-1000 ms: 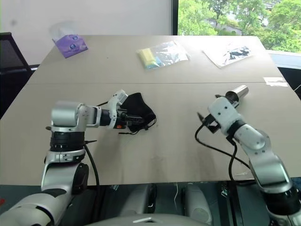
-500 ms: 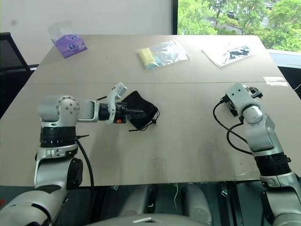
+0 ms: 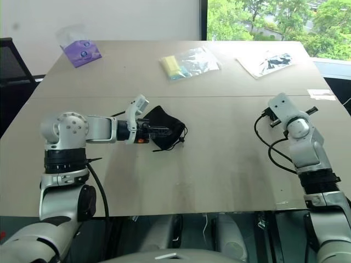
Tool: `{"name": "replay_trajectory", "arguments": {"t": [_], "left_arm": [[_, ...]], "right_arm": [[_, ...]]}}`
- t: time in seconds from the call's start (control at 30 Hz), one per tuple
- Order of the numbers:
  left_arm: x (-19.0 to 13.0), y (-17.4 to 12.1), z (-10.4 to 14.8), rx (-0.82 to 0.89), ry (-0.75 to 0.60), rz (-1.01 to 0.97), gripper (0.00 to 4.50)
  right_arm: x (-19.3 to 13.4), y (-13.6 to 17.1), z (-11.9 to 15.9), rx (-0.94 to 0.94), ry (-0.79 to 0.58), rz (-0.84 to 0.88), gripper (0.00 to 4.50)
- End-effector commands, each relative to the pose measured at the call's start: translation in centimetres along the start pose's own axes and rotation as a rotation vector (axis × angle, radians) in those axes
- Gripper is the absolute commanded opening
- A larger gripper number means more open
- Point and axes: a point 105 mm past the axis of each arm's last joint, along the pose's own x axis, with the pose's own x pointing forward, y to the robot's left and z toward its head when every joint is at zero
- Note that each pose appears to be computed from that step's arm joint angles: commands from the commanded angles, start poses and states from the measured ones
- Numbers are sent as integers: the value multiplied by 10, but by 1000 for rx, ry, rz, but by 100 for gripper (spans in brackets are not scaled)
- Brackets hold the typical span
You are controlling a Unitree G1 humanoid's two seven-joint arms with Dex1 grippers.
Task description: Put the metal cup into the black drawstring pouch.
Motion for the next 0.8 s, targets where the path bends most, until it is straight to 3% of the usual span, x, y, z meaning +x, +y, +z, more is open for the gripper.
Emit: {"name": "replay_trajectory", "arguments": {"t": [0.03, 0.17, 0.33, 0.53, 0.8], "left_arm": [[-7, -6, 13, -20, -56, -40, 0], [-2, 0, 23, -142, -122, -59, 0], [3, -3, 28, -170, -105, -69, 0], [7, -7, 29, -164, -79, -75, 0], [6, -9, 25, -156, -68, -81, 0]], "right_arm": [[-16, -6, 29, 161, -162, 50, 3], [-85, 66, 98, 413, -507, 552, 3], [-121, 120, 127, 471, -620, 794, 3], [-119, 159, 143, 563, -668, 882, 3], [-99, 194, 130, 537, -624, 894, 3]]}}
